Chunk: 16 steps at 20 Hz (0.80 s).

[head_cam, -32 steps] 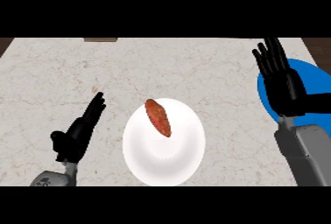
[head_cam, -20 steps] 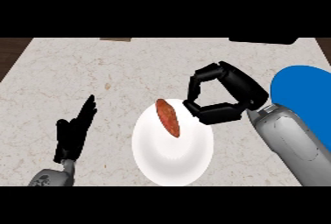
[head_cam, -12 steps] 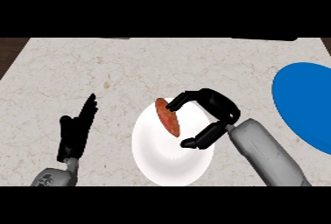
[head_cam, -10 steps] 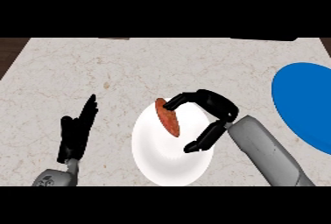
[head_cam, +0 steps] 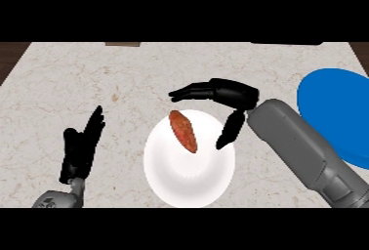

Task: Pick the sweet potato from the plate and place it in the plate

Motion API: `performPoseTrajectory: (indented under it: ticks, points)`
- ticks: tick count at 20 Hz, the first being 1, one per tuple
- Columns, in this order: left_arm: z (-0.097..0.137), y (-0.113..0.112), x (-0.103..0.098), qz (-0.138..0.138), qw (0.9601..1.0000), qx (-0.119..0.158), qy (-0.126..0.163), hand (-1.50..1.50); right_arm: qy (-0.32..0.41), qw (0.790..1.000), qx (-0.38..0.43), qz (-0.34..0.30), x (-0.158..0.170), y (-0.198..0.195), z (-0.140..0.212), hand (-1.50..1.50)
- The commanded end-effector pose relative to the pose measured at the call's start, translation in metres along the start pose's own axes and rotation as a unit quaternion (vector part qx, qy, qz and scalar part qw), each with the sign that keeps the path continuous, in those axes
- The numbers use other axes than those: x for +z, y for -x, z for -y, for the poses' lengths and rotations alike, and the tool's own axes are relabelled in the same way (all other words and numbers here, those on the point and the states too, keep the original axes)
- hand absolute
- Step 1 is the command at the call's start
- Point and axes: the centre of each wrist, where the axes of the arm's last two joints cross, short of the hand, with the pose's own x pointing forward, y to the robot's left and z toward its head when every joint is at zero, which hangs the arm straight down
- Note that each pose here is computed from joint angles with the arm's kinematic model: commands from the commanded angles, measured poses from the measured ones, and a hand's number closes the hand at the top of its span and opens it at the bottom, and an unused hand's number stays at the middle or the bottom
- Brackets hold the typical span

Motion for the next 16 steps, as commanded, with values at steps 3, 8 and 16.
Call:
performPoseTrajectory:
  ticks: [3, 8, 16]
  points:
    - [-0.012, 0.010, 0.005, -0.010, 0.9998, -0.007, -0.013, 0.00, -0.112, 0.989, 0.082, -0.052, -0.038, -0.016, 0.016, -1.50]
    - [0.004, 0.007, 0.003, -0.011, 0.9999, 0.007, -0.007, 0.00, -0.202, 0.970, 0.101, -0.090, -0.065, -0.024, -0.001, -1.50]
    - [-0.008, 0.001, 0.008, 0.000, 0.9999, 0.004, -0.012, 0.00, -0.225, 0.961, 0.108, -0.123, -0.063, -0.005, 0.003, -1.50]
